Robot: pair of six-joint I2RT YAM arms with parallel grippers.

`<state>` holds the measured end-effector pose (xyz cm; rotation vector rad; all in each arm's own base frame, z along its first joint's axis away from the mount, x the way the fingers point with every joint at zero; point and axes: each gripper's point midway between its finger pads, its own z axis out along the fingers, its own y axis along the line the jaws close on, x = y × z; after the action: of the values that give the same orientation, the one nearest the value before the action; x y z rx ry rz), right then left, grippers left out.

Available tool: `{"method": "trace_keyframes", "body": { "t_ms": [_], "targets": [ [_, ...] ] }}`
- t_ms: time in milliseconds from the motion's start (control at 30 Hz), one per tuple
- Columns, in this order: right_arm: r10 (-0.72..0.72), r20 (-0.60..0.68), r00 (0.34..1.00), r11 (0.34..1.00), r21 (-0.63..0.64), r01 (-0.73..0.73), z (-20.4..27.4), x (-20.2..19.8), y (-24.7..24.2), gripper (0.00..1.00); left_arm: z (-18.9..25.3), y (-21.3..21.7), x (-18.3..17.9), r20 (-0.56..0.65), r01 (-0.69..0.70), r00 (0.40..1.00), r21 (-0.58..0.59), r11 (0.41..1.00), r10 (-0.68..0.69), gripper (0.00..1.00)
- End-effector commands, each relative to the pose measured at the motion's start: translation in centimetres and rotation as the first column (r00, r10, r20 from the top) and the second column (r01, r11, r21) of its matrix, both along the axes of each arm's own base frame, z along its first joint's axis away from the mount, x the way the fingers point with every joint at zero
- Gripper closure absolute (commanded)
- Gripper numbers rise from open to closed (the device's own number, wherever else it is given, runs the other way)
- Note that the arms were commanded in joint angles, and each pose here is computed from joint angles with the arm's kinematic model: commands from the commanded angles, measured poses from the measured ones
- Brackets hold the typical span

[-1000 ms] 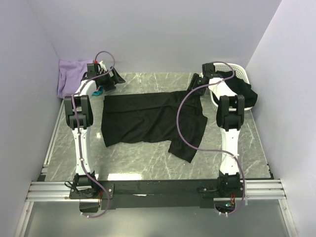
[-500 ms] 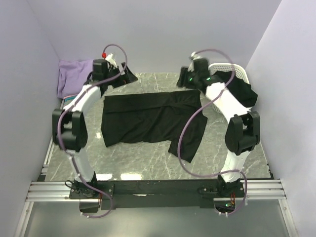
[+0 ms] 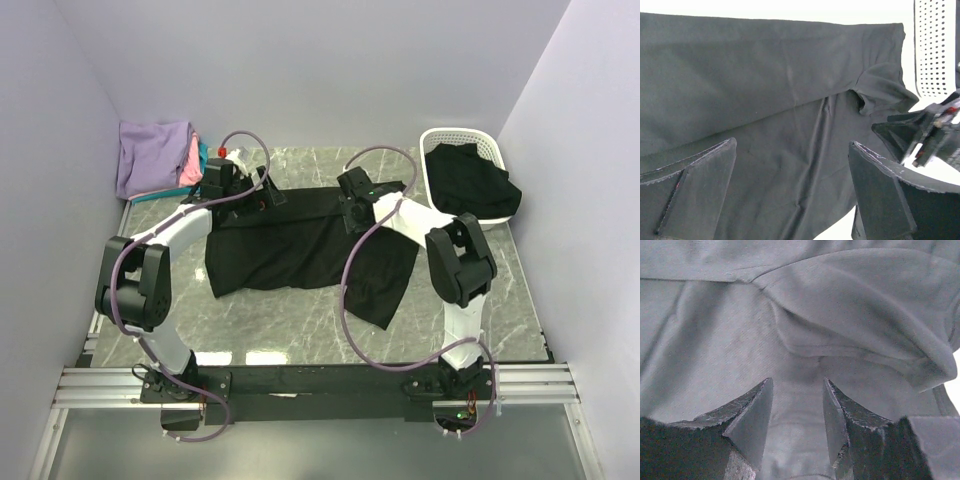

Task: Fold and stack the t-shirts
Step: Fold the tshirt

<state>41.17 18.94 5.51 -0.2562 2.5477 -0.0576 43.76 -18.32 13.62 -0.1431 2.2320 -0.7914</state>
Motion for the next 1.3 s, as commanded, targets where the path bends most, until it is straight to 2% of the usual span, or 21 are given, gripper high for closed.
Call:
{"method": "trace_keyframes", "body": {
  "t_ms": [0, 433, 800, 867, 900, 1000, 1267],
  "targets": [
    [-0.012, 0.062, 0.998, 0.995, -0.103, 0.019, 0.7, 1.9, -0.4, 0.49, 2.9, -0.1, 1.0, 0.094, -0.007, 0.996, -0.022, 1.0, 0.009, 0.01],
    [-0.016, 0.059, 0.998, 0.995, -0.1, 0.022, 0.1, 3.5, 1.3, 0.5, 1.6, -0.1, 1.4, 0.071, -0.004, 0.997, -0.001, 1.0, 0.004, 0.01],
    [-0.013, 0.021, 1.0, 0.993, -0.117, 0.015, -1.3, 3.1, 1.9, 0.5, 1.0, -0.3, 1.8, 0.055, 0.001, 0.999, 0.002, 1.0, -0.001, 0.01],
    [-0.025, 0.015, 1.0, 0.99, -0.136, 0.027, -1.6, 3.2, 1.6, 0.56, 1.0, -0.3, 1.8, 0.055, 0.001, 0.999, 0.002, 1.0, -0.001, 0.0],
    [-0.03, 0.014, 0.999, 0.99, -0.139, 0.031, -1.6, 3.2, 1.5, 0.7, 1.0, -0.2, 1.8, 0.056, 0.0, 0.998, 0.004, 1.0, -0.001, 0.0],
    [-0.037, 0.027, 0.999, 0.99, -0.136, 0.04, -1.3, 3.4, 1.5, 1.0, 1.3, -0.3, 1.9, 0.062, 0.0, 0.998, 0.002, 1.0, 0.0, 0.01],
    [-0.002, 0.085, 0.996, 0.996, -0.087, 0.01, 2.9, 2.5, 2.6, 1.0, 1.1, -0.2, 1.7, 0.046, 0.002, 0.999, 0.007, 1.0, -0.003, 0.01]
  ]
}}
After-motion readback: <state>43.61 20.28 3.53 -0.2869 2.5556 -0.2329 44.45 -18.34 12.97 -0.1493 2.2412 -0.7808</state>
